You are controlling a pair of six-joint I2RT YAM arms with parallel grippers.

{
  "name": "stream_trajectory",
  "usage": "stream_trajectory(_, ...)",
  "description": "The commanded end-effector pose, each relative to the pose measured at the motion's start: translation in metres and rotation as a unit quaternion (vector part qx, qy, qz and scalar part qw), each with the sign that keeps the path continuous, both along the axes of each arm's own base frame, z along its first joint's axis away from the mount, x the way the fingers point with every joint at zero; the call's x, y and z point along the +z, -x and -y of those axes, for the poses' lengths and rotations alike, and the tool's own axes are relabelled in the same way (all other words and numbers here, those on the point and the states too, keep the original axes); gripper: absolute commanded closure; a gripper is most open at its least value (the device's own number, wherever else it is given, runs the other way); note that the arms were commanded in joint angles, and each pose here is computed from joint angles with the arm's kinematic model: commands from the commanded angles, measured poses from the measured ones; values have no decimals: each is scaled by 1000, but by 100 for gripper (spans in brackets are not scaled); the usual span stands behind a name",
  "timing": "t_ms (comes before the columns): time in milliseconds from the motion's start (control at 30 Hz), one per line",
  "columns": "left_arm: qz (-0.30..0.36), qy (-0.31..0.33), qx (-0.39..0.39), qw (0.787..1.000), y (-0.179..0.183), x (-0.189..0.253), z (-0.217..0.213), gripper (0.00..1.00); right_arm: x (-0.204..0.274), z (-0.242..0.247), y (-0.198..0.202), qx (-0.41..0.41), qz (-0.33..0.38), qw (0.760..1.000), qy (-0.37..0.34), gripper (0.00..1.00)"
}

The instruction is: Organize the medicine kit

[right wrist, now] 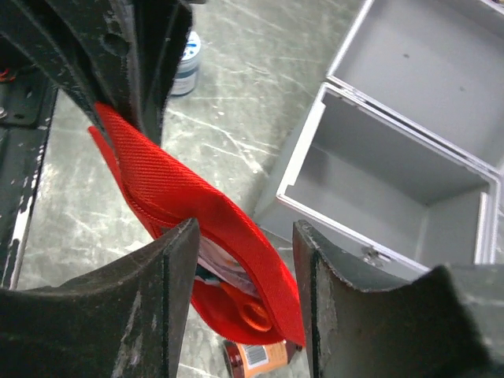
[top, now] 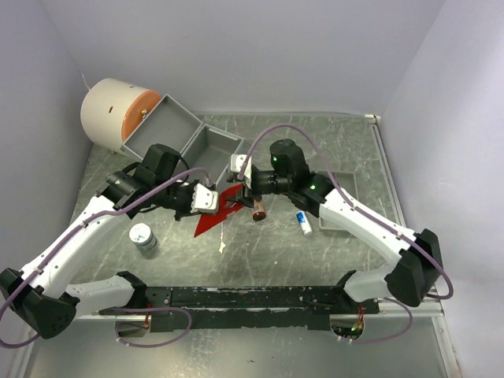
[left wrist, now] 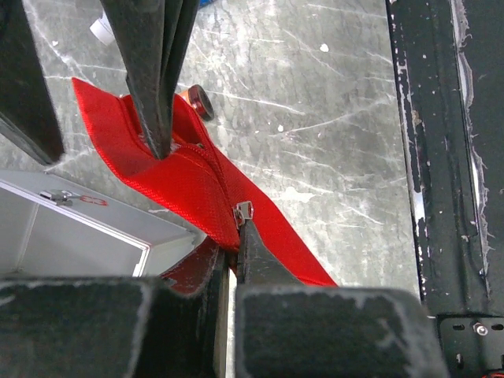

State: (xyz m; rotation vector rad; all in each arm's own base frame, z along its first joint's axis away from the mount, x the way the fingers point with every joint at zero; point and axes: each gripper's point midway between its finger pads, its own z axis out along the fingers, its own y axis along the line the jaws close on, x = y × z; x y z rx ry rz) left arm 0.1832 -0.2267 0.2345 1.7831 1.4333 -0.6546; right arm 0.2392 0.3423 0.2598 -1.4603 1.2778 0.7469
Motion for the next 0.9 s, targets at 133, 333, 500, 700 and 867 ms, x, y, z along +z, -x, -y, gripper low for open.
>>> stream_trajectory(133,52,24,-24,998,1,17,3,93,-30,-6,27,124,-38,989,66,71)
stream_trajectory(333,49,46,22,997,-4,19,2,81,-27,-5,23,107,-40,991,63,100)
stream_trajectory(500,20,100,128,986,-8,14,-4,54,2,6,23,76,-22,997,16,100)
stream_trajectory(700,-20,190,160,969,1,15,4,43,20,28,29,52,-25,998,-25,100)
stream_trajectory(867,-7,202,165,965,-3,19,4,30,25,37,34,54,-34,998,-23,100)
